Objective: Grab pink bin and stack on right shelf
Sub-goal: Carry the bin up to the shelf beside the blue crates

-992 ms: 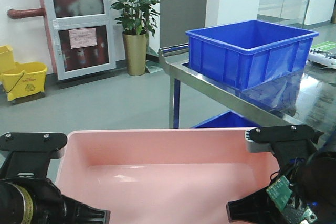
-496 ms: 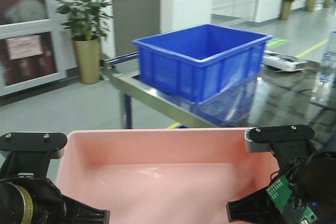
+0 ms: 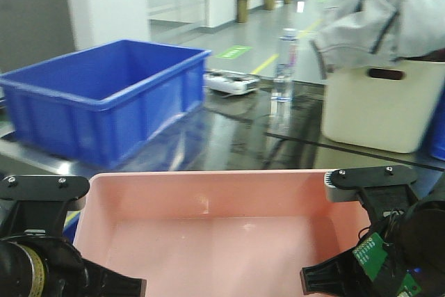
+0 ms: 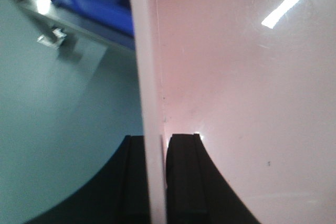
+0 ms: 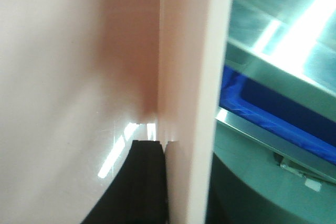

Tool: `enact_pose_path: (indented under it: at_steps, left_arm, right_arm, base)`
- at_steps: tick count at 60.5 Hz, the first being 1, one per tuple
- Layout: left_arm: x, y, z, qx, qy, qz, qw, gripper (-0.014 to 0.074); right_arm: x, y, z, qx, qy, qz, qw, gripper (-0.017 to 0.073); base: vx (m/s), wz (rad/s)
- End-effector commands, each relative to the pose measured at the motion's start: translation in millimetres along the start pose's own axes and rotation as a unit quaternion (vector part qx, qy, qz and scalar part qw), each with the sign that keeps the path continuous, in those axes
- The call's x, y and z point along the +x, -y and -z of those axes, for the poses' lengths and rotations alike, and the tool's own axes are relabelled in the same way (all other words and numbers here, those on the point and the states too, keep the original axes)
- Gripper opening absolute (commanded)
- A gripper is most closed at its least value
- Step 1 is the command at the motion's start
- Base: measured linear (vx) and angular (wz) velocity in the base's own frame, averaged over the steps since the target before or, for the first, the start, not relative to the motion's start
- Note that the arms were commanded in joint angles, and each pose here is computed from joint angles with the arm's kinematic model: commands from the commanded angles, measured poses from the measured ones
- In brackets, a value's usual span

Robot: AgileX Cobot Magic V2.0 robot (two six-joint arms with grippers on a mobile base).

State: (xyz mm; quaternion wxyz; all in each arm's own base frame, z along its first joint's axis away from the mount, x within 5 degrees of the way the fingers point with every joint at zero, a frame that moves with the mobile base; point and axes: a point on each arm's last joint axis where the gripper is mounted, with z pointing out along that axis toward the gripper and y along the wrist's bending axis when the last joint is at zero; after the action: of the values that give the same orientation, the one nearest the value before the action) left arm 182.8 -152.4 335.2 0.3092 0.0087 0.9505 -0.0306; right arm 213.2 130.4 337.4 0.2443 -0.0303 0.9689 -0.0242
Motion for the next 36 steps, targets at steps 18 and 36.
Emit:
enact_pose_path:
  at_steps: [18, 36]
  left_arm:
    - [-11.5, 2.5, 16.5, 0.04, 0.051, 0.0, 0.998, 0.0039]
    - [-11.5, 2.5, 16.5, 0.04, 0.051, 0.0, 0.998, 0.0039]
  right_arm:
    - [-9.4, 2.7, 15.0, -0.014, 0.053, 0.004, 0.999, 0.0116]
    - [-9.4, 2.7, 15.0, -0.014, 0.053, 0.004, 0.999, 0.0116]
  base:
    - [0.17, -0.64]
    - [0.13, -0.51]
